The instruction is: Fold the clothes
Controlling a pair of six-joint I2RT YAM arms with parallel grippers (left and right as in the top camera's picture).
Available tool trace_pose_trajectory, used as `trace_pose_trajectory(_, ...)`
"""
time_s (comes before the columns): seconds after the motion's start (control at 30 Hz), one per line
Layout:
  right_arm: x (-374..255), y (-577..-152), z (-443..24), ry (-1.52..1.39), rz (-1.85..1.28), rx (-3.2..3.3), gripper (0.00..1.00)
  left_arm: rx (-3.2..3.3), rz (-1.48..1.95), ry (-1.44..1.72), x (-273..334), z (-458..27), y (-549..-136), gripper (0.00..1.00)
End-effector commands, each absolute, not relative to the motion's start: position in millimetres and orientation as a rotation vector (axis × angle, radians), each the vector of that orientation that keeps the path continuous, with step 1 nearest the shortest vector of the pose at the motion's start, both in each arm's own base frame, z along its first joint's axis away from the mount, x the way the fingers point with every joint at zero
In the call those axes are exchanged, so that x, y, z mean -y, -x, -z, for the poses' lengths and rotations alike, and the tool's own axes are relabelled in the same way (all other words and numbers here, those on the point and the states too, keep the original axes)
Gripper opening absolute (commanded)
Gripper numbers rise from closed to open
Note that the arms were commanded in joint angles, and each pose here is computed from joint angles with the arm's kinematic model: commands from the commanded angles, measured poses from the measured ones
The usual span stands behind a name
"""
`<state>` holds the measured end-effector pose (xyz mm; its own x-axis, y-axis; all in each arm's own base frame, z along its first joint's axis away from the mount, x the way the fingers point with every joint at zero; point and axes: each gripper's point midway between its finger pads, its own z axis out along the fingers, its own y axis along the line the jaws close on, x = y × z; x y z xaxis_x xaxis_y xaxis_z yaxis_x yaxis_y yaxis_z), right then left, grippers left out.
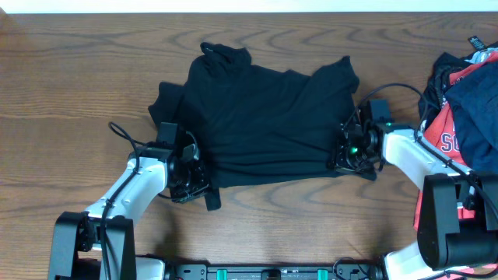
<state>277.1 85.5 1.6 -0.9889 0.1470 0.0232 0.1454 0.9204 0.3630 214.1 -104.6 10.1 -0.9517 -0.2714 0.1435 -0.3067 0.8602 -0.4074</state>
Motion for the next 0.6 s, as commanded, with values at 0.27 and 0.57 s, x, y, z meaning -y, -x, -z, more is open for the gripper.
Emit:
trace_pose_trajectory(0.27, -55.4, -323.7, -85.0, -0.211, -0.335, -3.005, 0.99, 3.029, -0.735, -0.436, 109.8, -20.6, -241.4, 0.06)
trace_pose_trajectory(0.57, -25.0, -266.3, -40.2, -0.629, -0.201, -3.158, 0.99, 3.05, -0.698, -0.431, 105.4, -18.6, -242.5, 0.06)
